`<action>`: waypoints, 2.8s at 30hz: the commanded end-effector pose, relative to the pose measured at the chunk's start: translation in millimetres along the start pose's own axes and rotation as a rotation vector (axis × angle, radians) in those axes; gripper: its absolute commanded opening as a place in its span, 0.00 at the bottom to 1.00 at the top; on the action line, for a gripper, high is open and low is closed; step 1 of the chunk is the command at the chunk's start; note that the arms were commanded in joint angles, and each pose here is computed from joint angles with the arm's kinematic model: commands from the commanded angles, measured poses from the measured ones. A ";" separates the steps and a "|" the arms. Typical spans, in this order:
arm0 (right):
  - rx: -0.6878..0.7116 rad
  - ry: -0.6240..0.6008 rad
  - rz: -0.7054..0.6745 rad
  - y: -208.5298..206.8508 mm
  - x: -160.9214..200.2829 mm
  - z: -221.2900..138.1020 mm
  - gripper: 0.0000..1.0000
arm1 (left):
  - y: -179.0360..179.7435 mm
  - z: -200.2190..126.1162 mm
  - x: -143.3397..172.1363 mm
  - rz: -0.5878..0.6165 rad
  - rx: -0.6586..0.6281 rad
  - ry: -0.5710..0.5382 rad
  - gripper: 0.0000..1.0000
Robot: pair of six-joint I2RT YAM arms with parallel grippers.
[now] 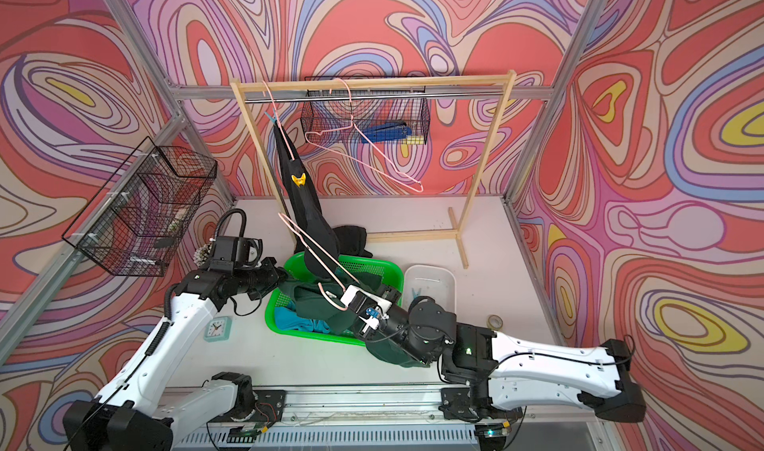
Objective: Remove the clothespins securing t-shirts to the hanger
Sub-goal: Remove the T-shirt from the hanger, then adjust the T-shirt in the basket.
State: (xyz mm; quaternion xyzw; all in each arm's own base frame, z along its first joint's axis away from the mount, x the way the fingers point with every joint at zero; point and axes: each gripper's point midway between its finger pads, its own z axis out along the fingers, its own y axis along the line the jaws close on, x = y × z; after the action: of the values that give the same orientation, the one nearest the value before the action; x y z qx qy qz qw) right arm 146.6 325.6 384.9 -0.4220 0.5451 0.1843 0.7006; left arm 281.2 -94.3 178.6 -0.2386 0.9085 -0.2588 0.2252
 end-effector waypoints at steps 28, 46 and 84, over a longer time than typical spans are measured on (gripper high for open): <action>0.343 -0.104 0.267 -92.6 -38.8 3.7 0.00 | -45.3 -44.9 15.0 0.315 0.079 -0.132 1.00; 0.472 0.031 0.447 -141.2 0.1 -104.5 0.00 | -140.2 -55.8 136.9 0.856 0.188 0.004 1.00; 0.489 0.069 0.473 -144.3 17.0 -124.2 0.00 | -111.5 52.4 239.4 1.031 -0.133 0.292 0.45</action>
State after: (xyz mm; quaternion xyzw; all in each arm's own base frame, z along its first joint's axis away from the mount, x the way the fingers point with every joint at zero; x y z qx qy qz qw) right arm 182.0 142.8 420.0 -0.1100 0.6801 0.1854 0.7007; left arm 145.4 -335.3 127.1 0.2751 0.9429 -0.1127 0.1503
